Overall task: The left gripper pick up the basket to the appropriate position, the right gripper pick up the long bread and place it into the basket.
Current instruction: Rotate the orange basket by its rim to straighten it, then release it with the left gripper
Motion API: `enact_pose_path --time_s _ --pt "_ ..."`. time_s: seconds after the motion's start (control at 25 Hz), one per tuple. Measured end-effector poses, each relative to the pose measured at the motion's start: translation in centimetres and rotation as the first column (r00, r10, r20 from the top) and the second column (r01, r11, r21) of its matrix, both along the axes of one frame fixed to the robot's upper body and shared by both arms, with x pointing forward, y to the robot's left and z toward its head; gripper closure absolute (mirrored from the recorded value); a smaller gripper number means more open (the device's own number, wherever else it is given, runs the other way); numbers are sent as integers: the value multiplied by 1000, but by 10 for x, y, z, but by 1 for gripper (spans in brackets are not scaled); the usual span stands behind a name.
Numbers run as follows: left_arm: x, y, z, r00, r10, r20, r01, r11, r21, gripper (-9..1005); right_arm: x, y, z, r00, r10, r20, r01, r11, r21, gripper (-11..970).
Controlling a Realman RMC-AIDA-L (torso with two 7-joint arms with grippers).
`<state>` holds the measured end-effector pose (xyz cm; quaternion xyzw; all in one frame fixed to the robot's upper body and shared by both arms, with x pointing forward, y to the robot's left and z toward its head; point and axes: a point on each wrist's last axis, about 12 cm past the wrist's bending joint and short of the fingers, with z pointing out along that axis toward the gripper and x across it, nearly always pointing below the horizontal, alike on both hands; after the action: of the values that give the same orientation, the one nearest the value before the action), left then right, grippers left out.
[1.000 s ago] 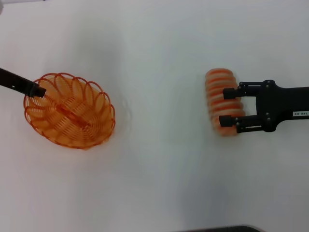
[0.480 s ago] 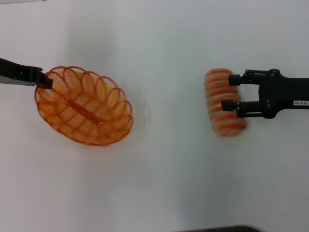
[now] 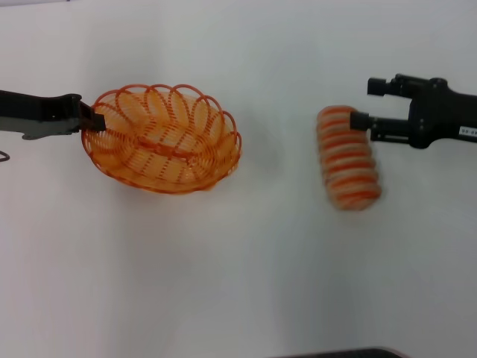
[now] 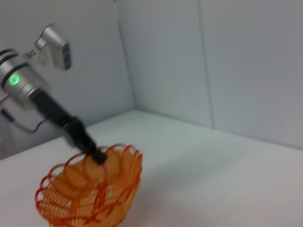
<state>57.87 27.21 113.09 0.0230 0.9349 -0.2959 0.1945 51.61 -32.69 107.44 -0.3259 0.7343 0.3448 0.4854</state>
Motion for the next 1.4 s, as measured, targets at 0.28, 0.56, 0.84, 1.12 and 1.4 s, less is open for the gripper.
enact_pose_path --time_s 0.28,0.56,0.84,1.12,1.4 --pt "-6 -3 -18 998 64 -14 -64 996 -54 915 0 -9 6 991 -121 54 116 989 93 151" --pt "-12 -6 -35 993 113 -20 -114 989 -97 916 -3 -9 5 979 -182 88 168 975 142 151" --pt "-19 -2 -47 987 161 -19 -162 981 -109 916 -2 -3 -1 973 -199 120 183 975 129 151" --pt "-19 -2 -51 984 180 -14 -180 976 -118 916 1 1 -4 972 -204 120 187 973 137 151" --pt "-21 0 -56 977 210 -22 -211 968 -136 915 0 8 -9 972 -195 130 176 974 141 151"
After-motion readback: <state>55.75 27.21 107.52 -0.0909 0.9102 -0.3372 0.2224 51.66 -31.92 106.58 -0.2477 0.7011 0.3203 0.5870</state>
